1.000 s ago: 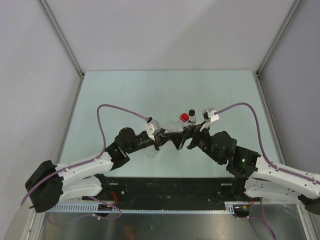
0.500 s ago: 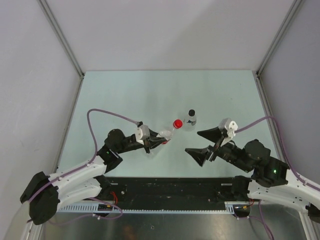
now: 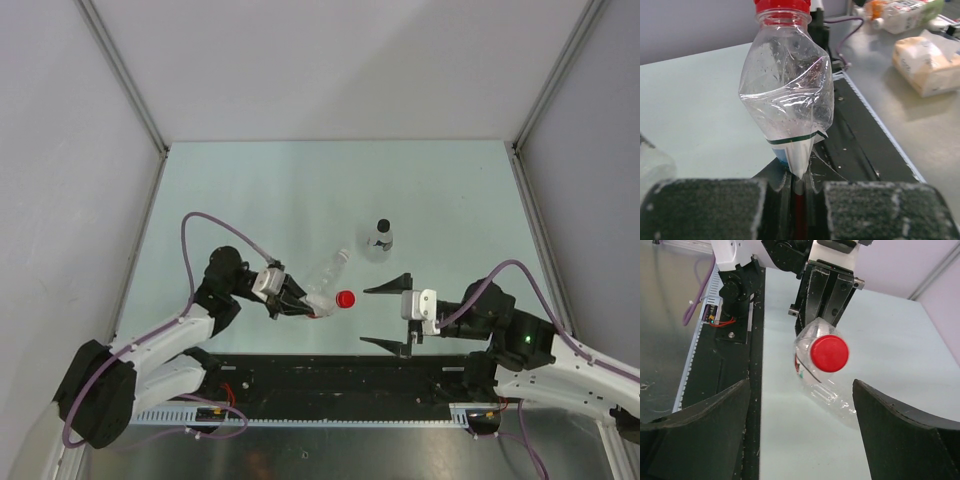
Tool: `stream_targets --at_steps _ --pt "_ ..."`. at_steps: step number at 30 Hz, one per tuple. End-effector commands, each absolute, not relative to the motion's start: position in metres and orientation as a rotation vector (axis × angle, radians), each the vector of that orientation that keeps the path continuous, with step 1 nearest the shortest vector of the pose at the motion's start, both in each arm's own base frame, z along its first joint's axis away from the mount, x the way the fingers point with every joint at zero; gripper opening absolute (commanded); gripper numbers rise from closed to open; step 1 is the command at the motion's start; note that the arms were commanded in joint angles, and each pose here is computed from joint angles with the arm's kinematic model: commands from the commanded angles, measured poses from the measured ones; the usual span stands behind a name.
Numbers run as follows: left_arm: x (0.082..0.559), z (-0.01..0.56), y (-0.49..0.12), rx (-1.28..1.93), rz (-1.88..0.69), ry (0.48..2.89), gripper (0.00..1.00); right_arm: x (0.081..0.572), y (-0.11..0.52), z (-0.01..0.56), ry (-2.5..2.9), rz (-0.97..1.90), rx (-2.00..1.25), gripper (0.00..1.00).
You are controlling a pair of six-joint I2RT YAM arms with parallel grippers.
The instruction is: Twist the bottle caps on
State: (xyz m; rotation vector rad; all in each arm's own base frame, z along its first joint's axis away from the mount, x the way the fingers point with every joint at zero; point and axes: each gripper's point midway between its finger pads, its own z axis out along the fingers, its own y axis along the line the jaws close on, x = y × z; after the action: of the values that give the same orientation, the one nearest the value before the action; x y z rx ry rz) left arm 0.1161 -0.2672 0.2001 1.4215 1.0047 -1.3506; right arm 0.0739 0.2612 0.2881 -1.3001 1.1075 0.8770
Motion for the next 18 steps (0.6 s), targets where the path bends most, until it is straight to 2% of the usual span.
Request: stream_targets --at_steps 1,8,18 --pt "0.097 0.213 -0.261 1.534 -1.427 0.866 0.00 0.075 0.271 0.310 0.937 0.828 -1.324 0.87" --pt "0.094 0.214 -0.261 1.536 -1.430 0.862 0.00 0.073 0.282 0.316 0.893 0.858 -1.338 0.76" --pt "0.095 0.212 -0.262 1.535 -1.443 0.877 0.00 0.066 0.300 0.314 0.881 0.927 -1.382 0.67"
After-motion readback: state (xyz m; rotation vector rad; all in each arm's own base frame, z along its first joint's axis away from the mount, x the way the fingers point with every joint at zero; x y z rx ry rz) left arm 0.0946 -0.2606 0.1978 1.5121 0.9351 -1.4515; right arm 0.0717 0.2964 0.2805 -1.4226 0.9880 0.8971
